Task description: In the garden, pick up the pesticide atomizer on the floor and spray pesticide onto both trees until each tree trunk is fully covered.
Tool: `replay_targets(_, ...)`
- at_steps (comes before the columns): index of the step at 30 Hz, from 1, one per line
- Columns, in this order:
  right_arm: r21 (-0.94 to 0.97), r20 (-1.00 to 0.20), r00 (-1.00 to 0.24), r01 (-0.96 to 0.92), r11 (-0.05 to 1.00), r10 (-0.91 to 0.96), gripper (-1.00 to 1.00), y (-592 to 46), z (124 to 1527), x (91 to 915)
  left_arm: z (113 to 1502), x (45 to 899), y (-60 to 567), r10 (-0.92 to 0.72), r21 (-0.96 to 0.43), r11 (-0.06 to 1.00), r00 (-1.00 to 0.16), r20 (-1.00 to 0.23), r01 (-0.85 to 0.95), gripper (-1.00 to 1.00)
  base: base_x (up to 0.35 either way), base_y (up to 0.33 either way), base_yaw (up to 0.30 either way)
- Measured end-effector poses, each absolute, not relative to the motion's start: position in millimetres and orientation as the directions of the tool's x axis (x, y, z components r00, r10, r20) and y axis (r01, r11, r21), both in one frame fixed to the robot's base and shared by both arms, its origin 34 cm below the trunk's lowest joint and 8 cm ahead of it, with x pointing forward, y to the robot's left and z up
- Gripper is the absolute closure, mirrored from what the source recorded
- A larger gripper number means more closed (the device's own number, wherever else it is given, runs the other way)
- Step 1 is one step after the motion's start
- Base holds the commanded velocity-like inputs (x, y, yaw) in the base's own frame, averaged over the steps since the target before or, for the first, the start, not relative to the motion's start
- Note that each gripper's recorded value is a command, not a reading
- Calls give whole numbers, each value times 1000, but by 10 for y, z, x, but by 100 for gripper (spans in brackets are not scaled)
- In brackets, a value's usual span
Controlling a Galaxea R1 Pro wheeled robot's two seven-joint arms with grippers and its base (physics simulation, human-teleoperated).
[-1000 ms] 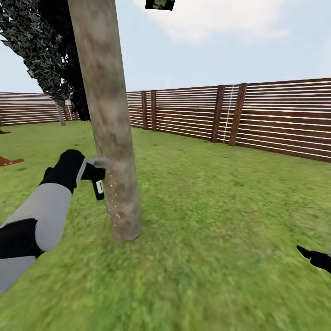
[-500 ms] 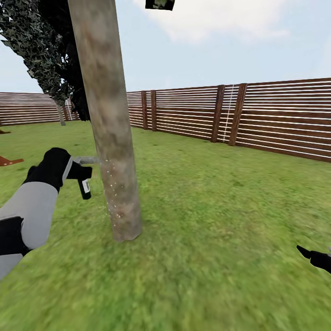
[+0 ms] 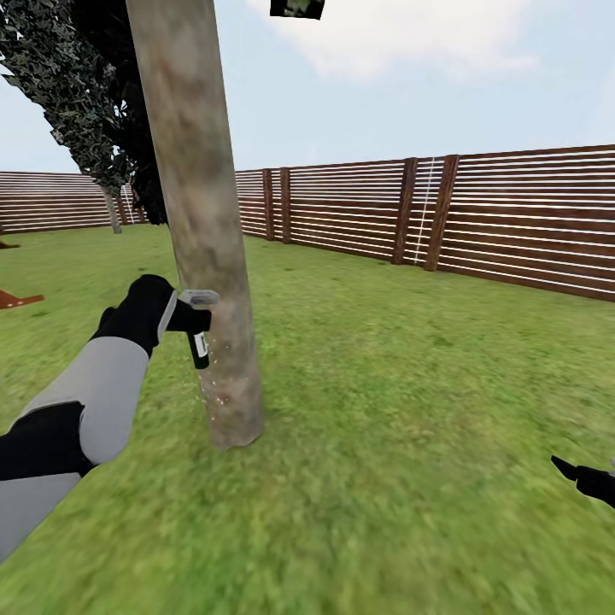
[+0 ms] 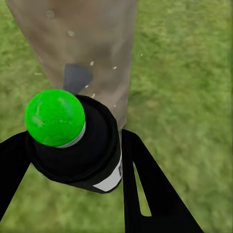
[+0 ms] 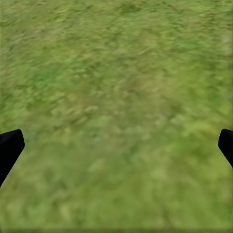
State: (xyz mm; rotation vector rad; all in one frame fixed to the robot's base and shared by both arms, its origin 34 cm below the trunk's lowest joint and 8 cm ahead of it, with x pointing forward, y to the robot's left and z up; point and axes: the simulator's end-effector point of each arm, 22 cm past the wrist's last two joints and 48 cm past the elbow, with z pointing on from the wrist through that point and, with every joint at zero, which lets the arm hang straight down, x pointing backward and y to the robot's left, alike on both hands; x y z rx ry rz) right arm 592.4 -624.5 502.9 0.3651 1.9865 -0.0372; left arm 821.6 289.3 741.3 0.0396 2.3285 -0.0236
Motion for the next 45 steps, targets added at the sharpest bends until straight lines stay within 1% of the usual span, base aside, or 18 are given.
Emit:
replay_targets(5, 137, -890, -388, 272, 953, 239, -100, -6245, 5027, 5924, 7292, 8188, 2939, 20, -3, 1000, -704, -710, 31, 100, 0, 0, 0)
replay_targets(8, 137, -890, -388, 271, 953, 238, -100, -6245, 5027, 5925, 6945, 8069, 3282, 5, 16, 1000, -759, -651, -7, 100, 0, 0, 0)
replay_targets(10, 137, -890, -388, 271, 953, 238, -100, -6245, 5028, 5925, 6800, 8007, 3410, -9, 16, 1000, -775, -631, -24, 100, 0, 0, 0)
replay_targets(14, 137, -891, -388, 271, 953, 238, -100, -6245, 5029, 5925, 6611, 7944, 3660, -19, 30, 998, -777, -629, -49, 100, 0, 0, 0)
replay_targets(20, 136, -890, -388, 271, 953, 237, -100, -6244, 5027, 5926, 5829, 7778, 3742, 35, 85, 996, -770, -637, -25, 100, 0, 0, 0)
replay_targets(23, 135, -890, -389, 271, 953, 237, -100, -6245, 5025, 5926, 5379, 7597, 3702, 54, 93, 996, -785, -618, -5, 100, 0, 0, 0)
replay_targets(28, 134, -891, -389, 271, 953, 236, -100, -6244, 5025, 5926, 5125, 7482, 3679, 68, 97, 995, -787, -614, 11, 100, 0, 0, 0)
replay_targets(30, 135, -891, -388, 271, 953, 236, -100, -6244, 5026, 5926, 5119, 7485, 3635, 48, 70, 998, -784, -619, 6, 100, 0, 0, 0)
replay_targets(31, 135, -891, -388, 272, 953, 236, -100, -6245, 5026, 5926, 5132, 7506, 3558, 9, 20, 1000, -776, -630, -4, 100, 0, 0, 0)
replay_targets(32, 135, -891, -388, 272, 953, 237, -100, -6247, 5027, 5925, 5223, 7607, 3408, -70, -83, 996, -737, -672, -18, 100, 0, 0, 0)
replay_targets(33, 135, -891, -388, 272, 953, 237, -100, -6244, 5025, 5926, 5262, 7655, 3383, -83, -101, 995, -715, -694, -18, 100, 0, 0, 0)
replay_targets(36, 135, -890, -390, 269, 954, 236, -100, -6235, 5023, 5929, 5146, 7624, 3335, -98, -123, 992, -718, -689, -18, 100, 29, -60, 26)
replay_targets(42, 133, -890, -392, 270, 954, 235, -100, -6240, 5021, 5928, 5082, 7620, 3120, -99, -145, 989, -727, -680, 1, 100, 87, -275, 237)
replay_targets(45, 133, -889, -392, 271, 953, 236, -100, -6243, 5015, 5926, 5070, 7619, 3111, -98, -145, 989, -728, -678, 2, 100, 85, -290, 259)
